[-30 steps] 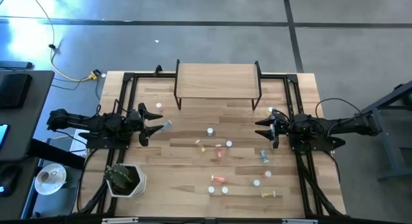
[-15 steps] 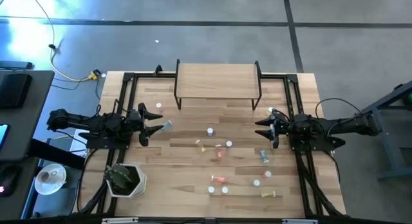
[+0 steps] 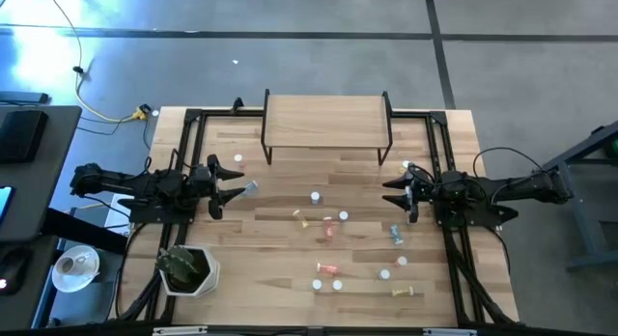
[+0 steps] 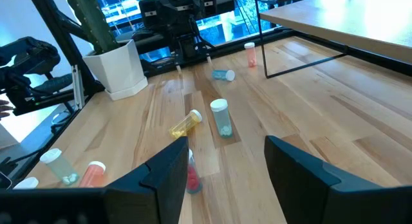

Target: Pick and place medicine bottles onto shelf by color

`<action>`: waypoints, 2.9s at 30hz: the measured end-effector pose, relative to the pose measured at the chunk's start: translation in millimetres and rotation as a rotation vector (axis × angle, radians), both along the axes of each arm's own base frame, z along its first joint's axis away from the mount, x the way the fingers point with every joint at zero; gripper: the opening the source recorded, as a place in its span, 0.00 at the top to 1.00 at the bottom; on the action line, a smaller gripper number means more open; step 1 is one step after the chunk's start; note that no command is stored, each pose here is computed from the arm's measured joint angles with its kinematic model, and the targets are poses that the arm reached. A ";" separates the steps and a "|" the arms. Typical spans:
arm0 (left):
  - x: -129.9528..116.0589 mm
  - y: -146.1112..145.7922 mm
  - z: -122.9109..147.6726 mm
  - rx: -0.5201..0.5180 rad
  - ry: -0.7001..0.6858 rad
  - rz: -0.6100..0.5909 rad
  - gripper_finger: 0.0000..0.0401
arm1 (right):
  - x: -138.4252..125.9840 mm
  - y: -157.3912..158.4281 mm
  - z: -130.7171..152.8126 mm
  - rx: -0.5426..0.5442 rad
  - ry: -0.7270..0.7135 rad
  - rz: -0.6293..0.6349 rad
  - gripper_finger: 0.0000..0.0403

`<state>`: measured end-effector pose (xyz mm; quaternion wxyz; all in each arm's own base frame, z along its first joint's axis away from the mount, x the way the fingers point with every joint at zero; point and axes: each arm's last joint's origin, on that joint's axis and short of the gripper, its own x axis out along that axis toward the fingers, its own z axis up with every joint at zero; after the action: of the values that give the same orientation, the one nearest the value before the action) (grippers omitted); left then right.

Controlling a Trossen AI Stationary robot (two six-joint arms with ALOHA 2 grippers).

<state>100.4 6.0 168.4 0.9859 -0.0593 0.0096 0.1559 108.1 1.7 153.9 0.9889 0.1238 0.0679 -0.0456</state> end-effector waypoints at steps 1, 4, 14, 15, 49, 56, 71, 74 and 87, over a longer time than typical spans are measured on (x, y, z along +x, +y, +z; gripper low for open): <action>0.0 0.0 0.0 0.000 0.000 0.000 0.45 | 0.0 0.0 0.0 0.000 0.000 0.000 0.52; 0.0 0.0 -0.1 0.000 0.000 0.000 0.45 | 0.0 0.0 0.0 0.000 0.000 0.000 0.52; 0.0 0.0 -0.1 0.000 0.000 0.000 0.45 | 0.0 0.0 0.0 0.000 0.000 0.000 0.52; 0.0 0.0 0.0 0.000 0.000 0.000 0.45 | 0.0 0.0 0.0 0.000 0.000 0.000 0.52; 0.6 -2.0 0.6 -0.080 -0.028 -0.067 0.45 | 0.0 0.0 0.0 0.000 0.000 0.000 0.52; 1.0 -3.8 0.4 -0.092 -0.027 -0.132 0.45 | 0.0 0.0 0.0 0.000 0.000 0.000 0.52; -0.1 0.3 0.4 -0.104 -0.039 0.014 0.44 | 0.0 0.0 0.0 0.000 0.000 0.000 0.52; -1.0 2.8 0.2 -0.123 -0.051 0.107 0.42 | 0.0 0.0 0.0 0.000 0.000 0.000 0.52; -5.5 7.9 19.7 0.004 -0.135 0.304 0.40 | 0.0 0.0 0.0 0.000 0.000 0.000 0.52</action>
<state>94.9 13.9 188.1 0.9495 -0.0684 -0.0663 0.2991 108.1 1.7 153.9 0.9889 0.1238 0.0679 -0.0454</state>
